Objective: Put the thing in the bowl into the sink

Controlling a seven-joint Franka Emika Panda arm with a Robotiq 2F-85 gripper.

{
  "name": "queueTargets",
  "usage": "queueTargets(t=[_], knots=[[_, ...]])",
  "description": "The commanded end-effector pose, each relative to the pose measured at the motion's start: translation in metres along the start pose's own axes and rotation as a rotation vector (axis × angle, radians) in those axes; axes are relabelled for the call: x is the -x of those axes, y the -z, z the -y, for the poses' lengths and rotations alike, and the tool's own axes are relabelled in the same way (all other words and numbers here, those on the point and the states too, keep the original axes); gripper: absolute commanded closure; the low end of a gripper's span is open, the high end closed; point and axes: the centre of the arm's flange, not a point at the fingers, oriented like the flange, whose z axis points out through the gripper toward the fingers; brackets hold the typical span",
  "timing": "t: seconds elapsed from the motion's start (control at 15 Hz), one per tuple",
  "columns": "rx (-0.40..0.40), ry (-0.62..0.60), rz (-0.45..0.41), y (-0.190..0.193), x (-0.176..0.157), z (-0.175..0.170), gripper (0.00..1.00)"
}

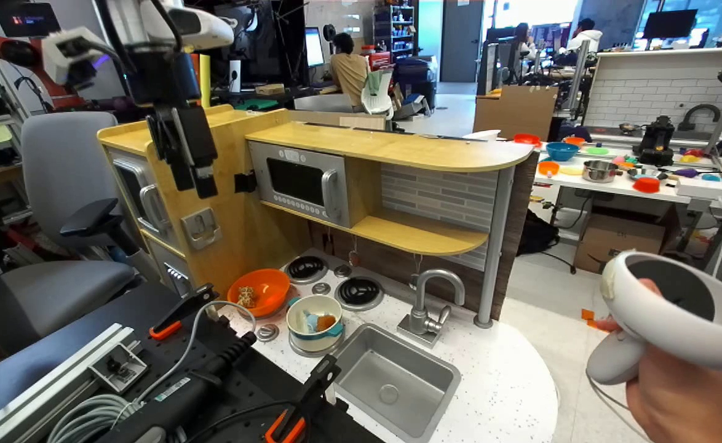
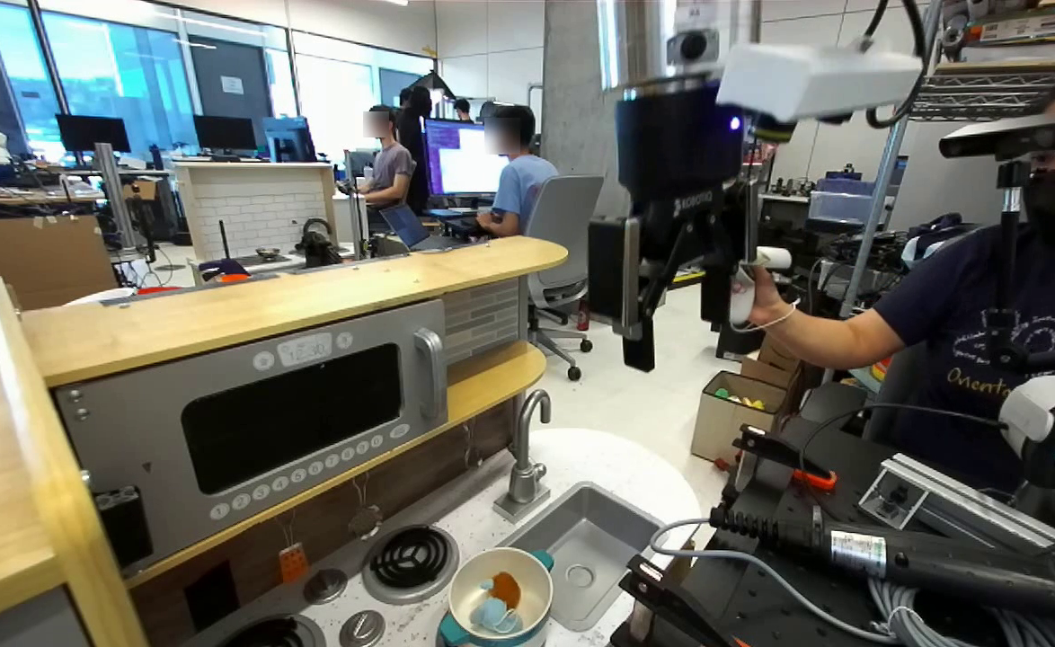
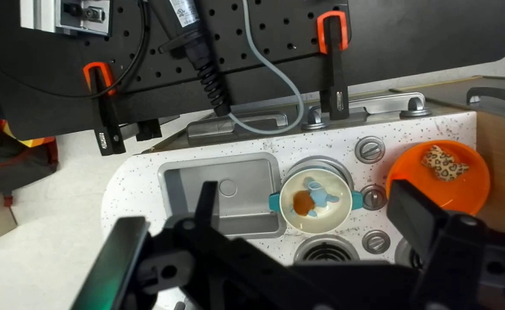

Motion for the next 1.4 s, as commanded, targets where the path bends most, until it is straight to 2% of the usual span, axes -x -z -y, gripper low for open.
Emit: queueTargets(t=[0.0,0.47,1.0,1.33], knots=[[0.006,0.033,0.018,-0.056,-0.022,0.020,0.00],[0.002,0.077,0.048,-0.146,-0.054,0.034,0.00],[0.046,0.108,0.075,-0.219,-0.105,0.052,0.00],[0.061,0.152,-0.010,-0.254,-0.131,0.068,0.00]])
